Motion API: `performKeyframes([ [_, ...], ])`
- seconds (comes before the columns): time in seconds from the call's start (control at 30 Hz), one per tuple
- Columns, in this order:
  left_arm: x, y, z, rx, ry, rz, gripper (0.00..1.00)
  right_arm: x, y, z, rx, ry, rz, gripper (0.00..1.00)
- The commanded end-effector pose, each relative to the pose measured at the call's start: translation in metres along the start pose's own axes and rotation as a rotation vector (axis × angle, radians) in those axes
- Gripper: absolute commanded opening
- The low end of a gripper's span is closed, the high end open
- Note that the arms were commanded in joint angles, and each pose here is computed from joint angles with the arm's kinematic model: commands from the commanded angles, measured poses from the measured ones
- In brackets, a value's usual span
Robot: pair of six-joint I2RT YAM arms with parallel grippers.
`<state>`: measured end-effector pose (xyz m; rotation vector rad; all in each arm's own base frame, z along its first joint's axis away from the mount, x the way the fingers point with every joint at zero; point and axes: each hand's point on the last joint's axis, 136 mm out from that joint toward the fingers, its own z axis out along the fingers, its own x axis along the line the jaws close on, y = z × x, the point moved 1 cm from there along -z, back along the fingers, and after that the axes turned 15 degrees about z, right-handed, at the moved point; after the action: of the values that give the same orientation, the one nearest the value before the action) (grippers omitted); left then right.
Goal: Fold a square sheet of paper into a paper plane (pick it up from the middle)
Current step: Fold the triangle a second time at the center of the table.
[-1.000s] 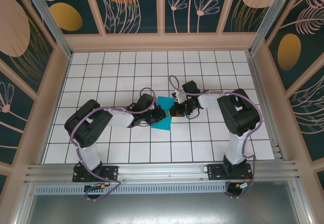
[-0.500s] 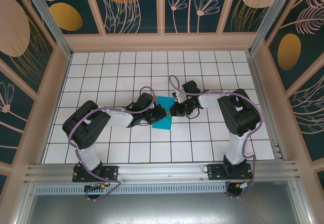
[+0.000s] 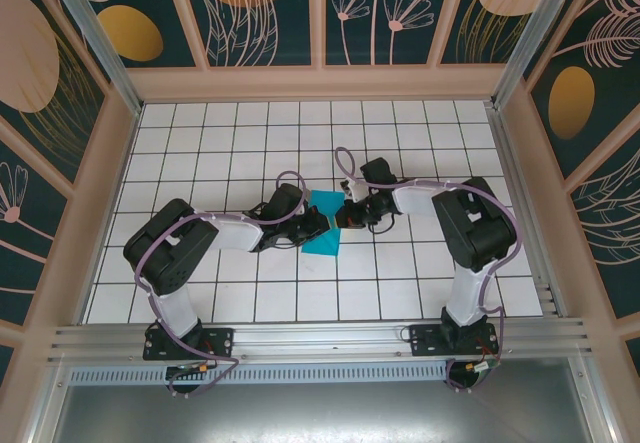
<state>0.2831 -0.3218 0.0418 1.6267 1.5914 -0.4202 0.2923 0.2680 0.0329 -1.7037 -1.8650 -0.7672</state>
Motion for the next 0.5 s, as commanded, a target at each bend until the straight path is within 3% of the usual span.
performKeyframes([
  [0.0,-0.011,0.002,-0.005,-0.018,-0.032,0.034,0.08,0.016,0.008,-0.014,-0.042,0.026,-0.048,0.0],
  [0.47,-0.012,0.001,-0.002,-0.003,-0.043,0.034,0.08,0.002,0.011,-0.006,-0.042,-0.027,-0.025,0.0],
])
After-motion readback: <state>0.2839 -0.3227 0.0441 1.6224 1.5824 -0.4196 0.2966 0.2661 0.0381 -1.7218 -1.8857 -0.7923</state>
